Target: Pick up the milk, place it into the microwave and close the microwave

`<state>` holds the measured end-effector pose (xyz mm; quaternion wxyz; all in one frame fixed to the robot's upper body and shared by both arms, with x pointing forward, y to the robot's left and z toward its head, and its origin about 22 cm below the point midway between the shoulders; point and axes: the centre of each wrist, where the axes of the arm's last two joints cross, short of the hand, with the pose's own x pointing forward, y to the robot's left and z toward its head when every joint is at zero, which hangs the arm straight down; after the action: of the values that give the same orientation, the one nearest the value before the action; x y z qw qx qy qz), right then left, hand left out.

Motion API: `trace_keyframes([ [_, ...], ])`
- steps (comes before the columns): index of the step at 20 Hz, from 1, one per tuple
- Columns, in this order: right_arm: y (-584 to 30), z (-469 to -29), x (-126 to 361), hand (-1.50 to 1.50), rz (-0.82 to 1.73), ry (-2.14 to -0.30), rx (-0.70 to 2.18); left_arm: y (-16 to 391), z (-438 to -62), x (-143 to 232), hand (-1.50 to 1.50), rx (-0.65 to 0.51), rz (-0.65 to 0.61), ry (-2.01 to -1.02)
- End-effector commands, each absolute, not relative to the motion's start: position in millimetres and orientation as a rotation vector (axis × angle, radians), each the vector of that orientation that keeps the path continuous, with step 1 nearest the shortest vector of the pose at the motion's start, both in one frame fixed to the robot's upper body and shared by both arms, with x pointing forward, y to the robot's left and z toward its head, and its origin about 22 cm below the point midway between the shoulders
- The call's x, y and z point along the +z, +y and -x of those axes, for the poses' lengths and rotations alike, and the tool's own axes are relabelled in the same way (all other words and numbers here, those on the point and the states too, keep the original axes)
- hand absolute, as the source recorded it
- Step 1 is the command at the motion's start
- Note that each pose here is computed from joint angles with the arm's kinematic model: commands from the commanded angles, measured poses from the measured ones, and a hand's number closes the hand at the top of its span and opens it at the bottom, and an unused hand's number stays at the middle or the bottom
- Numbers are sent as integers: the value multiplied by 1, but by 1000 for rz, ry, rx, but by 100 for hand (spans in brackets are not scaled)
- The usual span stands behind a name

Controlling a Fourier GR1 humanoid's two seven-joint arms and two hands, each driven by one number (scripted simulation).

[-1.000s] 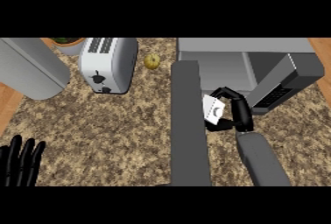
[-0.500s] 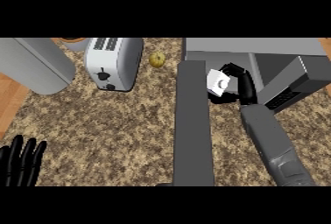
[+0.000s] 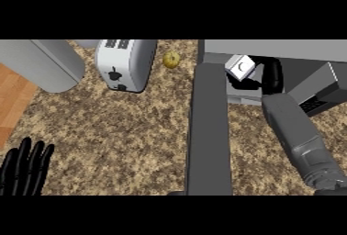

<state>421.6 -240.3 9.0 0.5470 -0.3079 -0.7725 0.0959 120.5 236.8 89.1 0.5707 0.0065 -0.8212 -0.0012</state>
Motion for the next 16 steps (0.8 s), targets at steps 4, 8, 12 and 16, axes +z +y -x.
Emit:
trace_keyframes([
  [4,-231,-430,18,-150,858,-1793,431,237,-122,85,-150,-49,-34,-1922],
  [8,-227,-431,17,-150,802,-1782,506,239,-120,86,-150,-44,-39,-1914],
  [12,-211,-429,12,-150,739,-1771,545,236,-123,80,-150,-63,-44,-1914],
  [16,-202,-431,15,-150,750,-1777,526,235,-121,92,-150,-90,-68,-1934],
])
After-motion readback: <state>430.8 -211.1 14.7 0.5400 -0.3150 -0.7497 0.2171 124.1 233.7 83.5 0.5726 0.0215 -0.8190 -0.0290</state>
